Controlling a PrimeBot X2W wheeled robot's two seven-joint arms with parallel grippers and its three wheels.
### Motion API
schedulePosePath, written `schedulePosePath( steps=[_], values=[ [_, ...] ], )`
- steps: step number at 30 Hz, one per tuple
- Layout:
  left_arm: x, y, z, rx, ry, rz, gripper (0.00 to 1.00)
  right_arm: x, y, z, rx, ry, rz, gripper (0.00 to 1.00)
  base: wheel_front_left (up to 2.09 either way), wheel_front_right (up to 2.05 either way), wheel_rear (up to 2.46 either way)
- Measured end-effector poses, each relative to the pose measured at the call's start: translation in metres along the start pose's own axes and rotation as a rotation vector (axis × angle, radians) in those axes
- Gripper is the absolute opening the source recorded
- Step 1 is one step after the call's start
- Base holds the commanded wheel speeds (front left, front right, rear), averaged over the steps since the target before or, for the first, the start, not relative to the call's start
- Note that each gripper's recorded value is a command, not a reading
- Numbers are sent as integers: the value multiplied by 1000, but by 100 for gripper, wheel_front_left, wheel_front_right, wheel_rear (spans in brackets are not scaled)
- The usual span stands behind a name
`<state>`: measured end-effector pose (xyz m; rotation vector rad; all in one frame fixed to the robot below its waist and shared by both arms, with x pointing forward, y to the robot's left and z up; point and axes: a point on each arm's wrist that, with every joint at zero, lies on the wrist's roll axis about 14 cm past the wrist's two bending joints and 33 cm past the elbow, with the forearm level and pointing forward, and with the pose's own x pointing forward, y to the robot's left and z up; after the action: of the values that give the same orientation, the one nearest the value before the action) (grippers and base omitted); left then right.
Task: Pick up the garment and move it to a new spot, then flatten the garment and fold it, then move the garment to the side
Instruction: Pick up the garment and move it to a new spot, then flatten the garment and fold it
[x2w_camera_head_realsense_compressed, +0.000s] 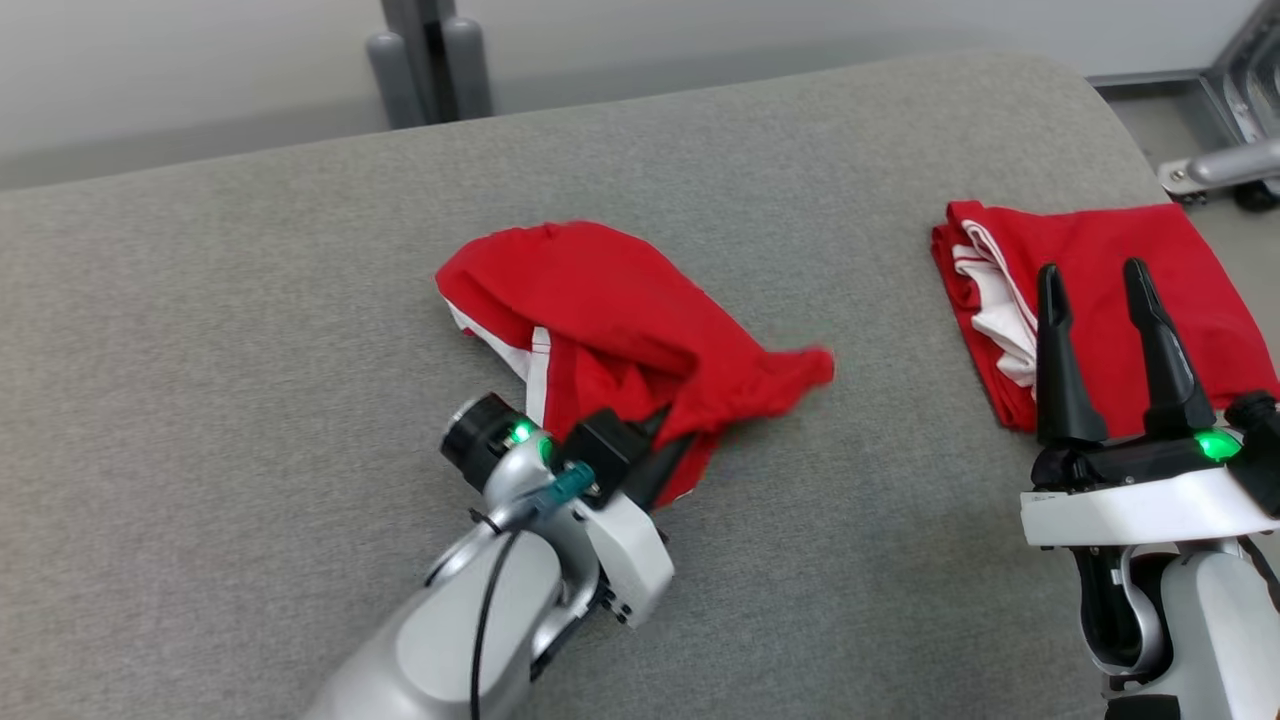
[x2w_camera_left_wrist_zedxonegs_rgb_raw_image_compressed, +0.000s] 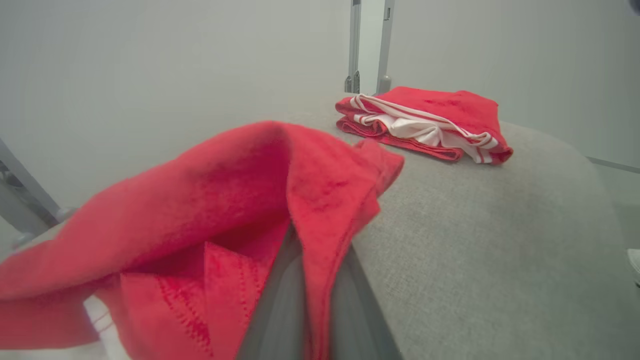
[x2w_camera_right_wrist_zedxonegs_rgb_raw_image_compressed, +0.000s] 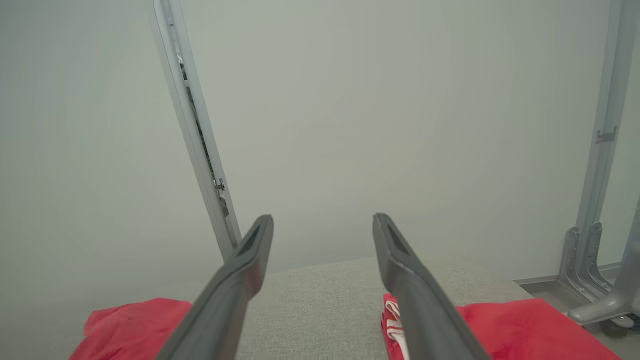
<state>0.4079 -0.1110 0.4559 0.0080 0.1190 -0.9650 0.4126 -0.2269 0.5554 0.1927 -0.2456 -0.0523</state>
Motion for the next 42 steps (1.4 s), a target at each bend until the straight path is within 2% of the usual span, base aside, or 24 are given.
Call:
schedulePosePath(
  steps=[1, 6, 14, 20, 23, 26, 28, 33, 38, 42],
  values=[
    [2, -6, -1, -6, -2, -14, 100, -1, -2, -1, -2, 3, -7, 100, 0, 0, 0],
    [1, -31, -2, -44, -5, -79, 100, -3, -9, 2, -2, -2, -28, 100, 0, 0, 0],
    [-13, 5, 52, -49, -166, 61, 100, 1, 7, 6, 24, -21, 8, 100, 0, 0, 0],
    [-59, 58, 94, -14, -307, 267, 100, 1, 28, 8, 42, -28, 66, 100, 0, 0, 0],
    [-93, 87, 103, -12, -354, 409, 100, -2, 38, 7, 47, -24, 95, 100, 0, 0, 0],
    [-130, 111, 109, 37, -378, 547, 100, -5, 50, 6, 54, -16, 133, 100, 0, 0, 0],
    [-159, 126, 103, 8, -387, 657, 100, -8, 59, 4, 53, -6, 158, 100, 0, 0, 0],
    [-214, 134, 77, -28, -359, 834, 100, -17, 71, 2, 57, 6, 195, 100, 0, 0, 0],
    [-241, 129, 58, -46, -322, 906, 100, -23, 75, -2, 61, 22, 208, 100, 0, 0, 0],
    [-247, 124, 45, -54, -287, 914, 100, -26, 79, -6, 59, 35, 224, 100, 0, 0, 0]
  ],
)
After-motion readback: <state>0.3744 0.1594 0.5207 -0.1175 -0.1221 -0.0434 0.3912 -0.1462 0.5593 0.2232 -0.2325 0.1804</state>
